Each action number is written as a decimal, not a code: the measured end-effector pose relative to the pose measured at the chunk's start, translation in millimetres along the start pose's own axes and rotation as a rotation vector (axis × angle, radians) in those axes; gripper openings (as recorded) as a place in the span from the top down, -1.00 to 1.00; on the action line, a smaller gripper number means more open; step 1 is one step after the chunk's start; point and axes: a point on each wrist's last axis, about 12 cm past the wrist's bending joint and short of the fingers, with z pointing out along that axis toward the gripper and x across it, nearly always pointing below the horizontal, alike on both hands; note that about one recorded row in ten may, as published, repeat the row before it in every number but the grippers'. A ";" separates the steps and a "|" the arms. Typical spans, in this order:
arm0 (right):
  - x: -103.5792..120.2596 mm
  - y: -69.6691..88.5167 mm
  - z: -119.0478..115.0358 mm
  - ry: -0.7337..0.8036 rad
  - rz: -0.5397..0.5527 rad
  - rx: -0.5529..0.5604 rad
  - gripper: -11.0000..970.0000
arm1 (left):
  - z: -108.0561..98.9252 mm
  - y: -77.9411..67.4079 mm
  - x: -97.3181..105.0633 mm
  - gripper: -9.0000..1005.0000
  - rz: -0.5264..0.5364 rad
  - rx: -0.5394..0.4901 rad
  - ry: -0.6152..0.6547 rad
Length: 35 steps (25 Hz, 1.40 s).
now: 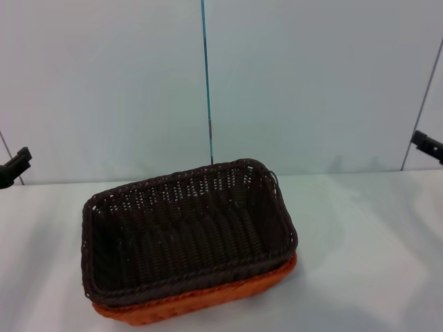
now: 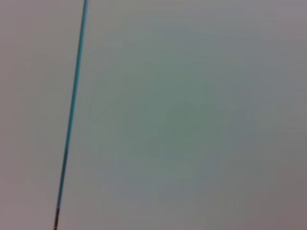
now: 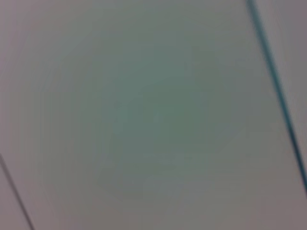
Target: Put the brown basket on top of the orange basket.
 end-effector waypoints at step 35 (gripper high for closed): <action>-22.9 20.0 7.5 -0.036 0.020 -0.284 -0.79 | 5.9 -3.9 -6.3 -0.44 -0.005 0.027 -0.002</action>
